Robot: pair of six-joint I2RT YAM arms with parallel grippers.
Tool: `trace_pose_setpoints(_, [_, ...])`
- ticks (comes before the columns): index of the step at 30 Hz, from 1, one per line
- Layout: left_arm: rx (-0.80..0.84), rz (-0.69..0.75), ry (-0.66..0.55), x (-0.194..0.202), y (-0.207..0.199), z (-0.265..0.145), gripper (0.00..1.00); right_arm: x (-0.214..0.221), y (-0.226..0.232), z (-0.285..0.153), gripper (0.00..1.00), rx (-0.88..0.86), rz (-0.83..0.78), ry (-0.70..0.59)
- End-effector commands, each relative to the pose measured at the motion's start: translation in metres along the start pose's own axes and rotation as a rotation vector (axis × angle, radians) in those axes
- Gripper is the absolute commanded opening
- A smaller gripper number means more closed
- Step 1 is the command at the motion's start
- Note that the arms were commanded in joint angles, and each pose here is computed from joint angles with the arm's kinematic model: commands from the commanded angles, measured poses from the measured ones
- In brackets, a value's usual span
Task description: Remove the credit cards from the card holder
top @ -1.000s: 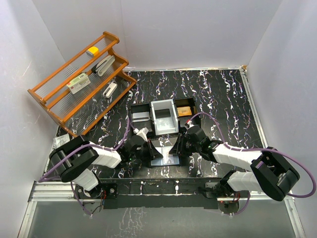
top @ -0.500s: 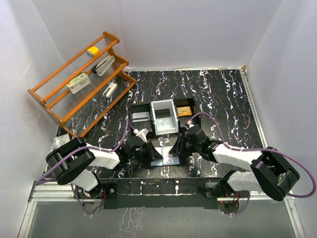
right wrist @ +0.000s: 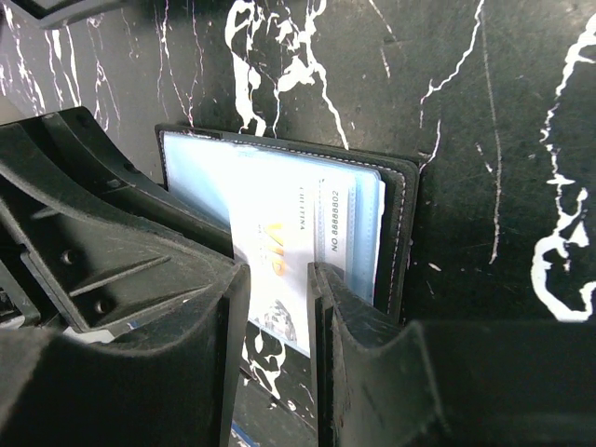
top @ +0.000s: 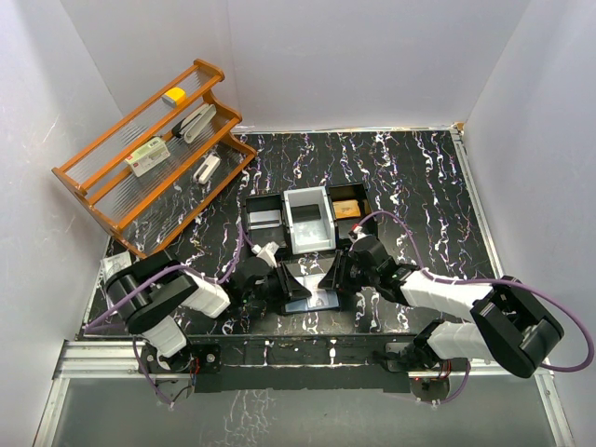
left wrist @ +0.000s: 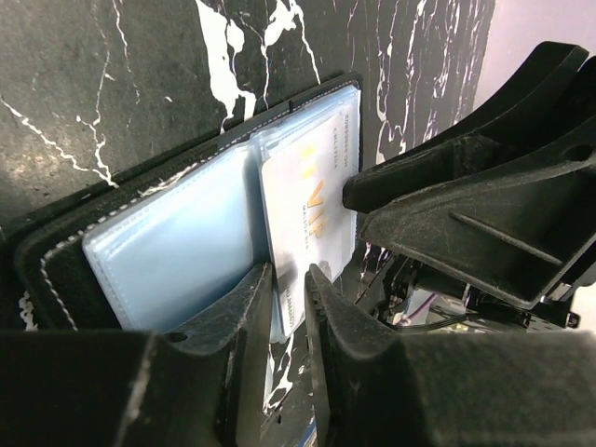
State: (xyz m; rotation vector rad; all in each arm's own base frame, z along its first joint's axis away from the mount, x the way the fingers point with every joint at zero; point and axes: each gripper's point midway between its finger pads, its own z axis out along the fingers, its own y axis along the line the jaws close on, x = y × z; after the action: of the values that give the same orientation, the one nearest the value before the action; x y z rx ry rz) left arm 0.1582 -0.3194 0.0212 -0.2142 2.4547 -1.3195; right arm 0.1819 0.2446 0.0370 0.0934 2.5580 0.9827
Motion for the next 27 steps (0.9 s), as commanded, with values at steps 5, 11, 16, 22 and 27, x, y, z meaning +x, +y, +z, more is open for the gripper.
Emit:
trace_pose_setpoints(5, [0.069,-0.02,0.004,0.005,-0.004,0.005,0.07,0.051,-0.068,-0.003,0.31,0.203,0.02,0.134])
trace_pose_setpoints(11, [0.024,-0.005,-0.03,-0.001,0.001,0.001,0.0,0.049,-0.068,-0.004,0.31,0.211,0.013,0.131])
trace_pose_setpoints(16, [-0.042,0.019,-0.052,-0.004,0.011,-0.009,0.0,0.034,-0.065,-0.005,0.31,0.247,-0.014,0.091])
trace_pose_setpoints(22, [-0.063,0.037,-0.047,-0.002,0.017,-0.014,0.0,0.025,-0.055,-0.004,0.31,0.234,-0.029,0.087])
trace_pose_setpoints(27, [-0.043,0.034,-0.043,-0.001,0.014,-0.014,0.0,0.022,-0.049,-0.004,0.32,0.219,-0.041,0.088])
